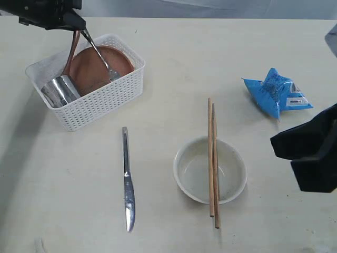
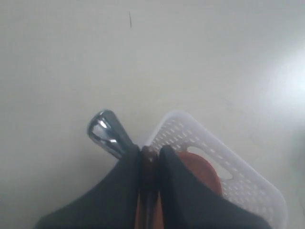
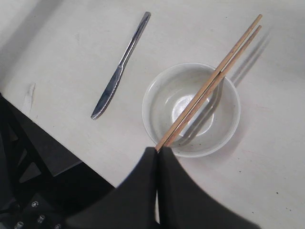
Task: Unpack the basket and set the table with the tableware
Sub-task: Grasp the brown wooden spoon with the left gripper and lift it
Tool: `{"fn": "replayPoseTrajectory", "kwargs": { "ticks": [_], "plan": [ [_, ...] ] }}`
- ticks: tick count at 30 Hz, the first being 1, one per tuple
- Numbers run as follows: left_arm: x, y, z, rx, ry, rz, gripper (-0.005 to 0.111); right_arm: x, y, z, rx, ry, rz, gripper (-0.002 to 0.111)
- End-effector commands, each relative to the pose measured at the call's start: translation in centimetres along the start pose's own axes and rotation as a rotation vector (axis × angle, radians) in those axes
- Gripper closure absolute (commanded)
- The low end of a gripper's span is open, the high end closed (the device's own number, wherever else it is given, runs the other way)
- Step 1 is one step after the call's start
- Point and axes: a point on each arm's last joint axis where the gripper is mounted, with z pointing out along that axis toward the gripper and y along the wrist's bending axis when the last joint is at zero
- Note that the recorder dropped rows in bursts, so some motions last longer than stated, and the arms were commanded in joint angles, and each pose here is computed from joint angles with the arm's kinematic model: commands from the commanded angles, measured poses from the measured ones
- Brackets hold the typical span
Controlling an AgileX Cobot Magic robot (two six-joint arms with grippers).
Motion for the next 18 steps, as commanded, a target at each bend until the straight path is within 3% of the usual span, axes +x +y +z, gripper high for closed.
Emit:
{"fn": "replayPoseTrajectory", "kwargs": {
  "ticks": [1, 18],
  "plan": [
    [-0.8, -0.8, -1.2, 0.012, -0.033, 0.015, 0.107, 0.0, -0.1, -0.1, 0.006, -0.013, -0.015, 0.109],
    [-3.5, -4.2, -6.0, 0.036, -0.16, 0.083, 0.107, 0.0, -0.1, -0.1, 0.007, -0.018, -0.018, 0.109]
  ]
}}
